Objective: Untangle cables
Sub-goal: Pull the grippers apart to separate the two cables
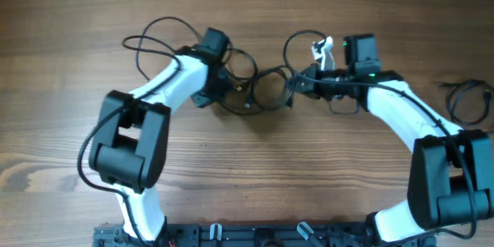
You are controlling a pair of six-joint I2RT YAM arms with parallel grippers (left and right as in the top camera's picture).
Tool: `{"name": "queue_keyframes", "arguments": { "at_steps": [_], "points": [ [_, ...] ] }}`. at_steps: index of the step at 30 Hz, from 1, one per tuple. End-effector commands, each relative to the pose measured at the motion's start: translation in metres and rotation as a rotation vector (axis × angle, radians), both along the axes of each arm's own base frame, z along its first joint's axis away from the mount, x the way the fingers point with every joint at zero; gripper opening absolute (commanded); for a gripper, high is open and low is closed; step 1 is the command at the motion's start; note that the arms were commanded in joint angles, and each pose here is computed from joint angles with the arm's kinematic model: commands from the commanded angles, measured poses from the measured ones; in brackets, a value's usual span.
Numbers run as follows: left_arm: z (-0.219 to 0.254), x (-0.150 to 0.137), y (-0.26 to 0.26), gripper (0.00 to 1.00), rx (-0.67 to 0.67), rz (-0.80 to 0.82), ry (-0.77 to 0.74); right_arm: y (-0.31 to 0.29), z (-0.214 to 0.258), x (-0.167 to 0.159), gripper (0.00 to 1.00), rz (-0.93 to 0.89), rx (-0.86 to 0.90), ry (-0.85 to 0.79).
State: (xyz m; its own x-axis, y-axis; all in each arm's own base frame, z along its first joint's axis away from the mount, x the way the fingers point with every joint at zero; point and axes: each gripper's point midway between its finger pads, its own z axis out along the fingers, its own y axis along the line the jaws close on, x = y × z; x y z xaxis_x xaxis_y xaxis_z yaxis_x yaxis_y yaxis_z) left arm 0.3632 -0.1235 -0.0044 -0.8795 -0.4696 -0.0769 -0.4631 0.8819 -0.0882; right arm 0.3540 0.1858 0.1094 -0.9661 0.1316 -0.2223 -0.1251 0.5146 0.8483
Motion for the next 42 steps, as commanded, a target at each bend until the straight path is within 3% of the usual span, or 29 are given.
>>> {"name": "queue_keyframes", "arguments": {
  "at_steps": [1,8,14,19,22,28,33,36,38,40,42],
  "points": [
    [-0.033,-0.019,0.053,0.04,0.113,-0.023,0.112,-0.007,0.047,-0.006,0.04,0.099,0.281,-0.018],
    [-0.031,-0.02,0.12,0.04,0.245,0.084,0.132,-0.081,0.055,0.027,0.04,-0.13,0.328,0.017],
    [-0.038,-0.033,0.165,0.04,0.255,0.215,0.169,-0.158,0.051,0.043,0.04,-0.341,0.303,-0.018],
    [-0.041,-0.042,0.187,0.04,0.214,0.346,0.19,-0.218,0.022,0.05,0.04,-0.574,0.155,0.015],
    [-0.042,-0.044,0.192,0.04,0.197,0.37,0.196,-0.262,-0.018,0.043,0.04,-0.75,-0.072,0.091],
    [-0.043,-0.043,0.19,0.04,0.177,0.374,0.19,-0.338,-0.079,-0.008,0.04,-1.013,-0.594,0.331],
    [-0.045,-0.036,0.176,0.04,0.088,0.369,0.176,-0.313,-0.073,0.0,0.05,-0.932,-0.464,0.31],
    [-0.046,-0.031,0.163,0.04,0.035,0.348,0.165,-0.296,-0.067,0.004,0.11,-0.82,-0.415,0.249],
    [-0.046,-0.025,0.15,0.04,-0.006,0.271,0.145,-0.292,-0.068,0.004,0.13,-0.768,-0.447,0.217],
    [-0.044,-0.014,0.125,0.04,-0.097,0.158,0.106,-0.305,-0.074,0.0,0.2,-0.792,-0.543,0.224],
    [-0.043,-0.008,0.107,0.04,-0.134,0.079,0.083,-0.324,-0.079,-0.005,0.57,-0.859,-0.65,0.254]
  ]
}}
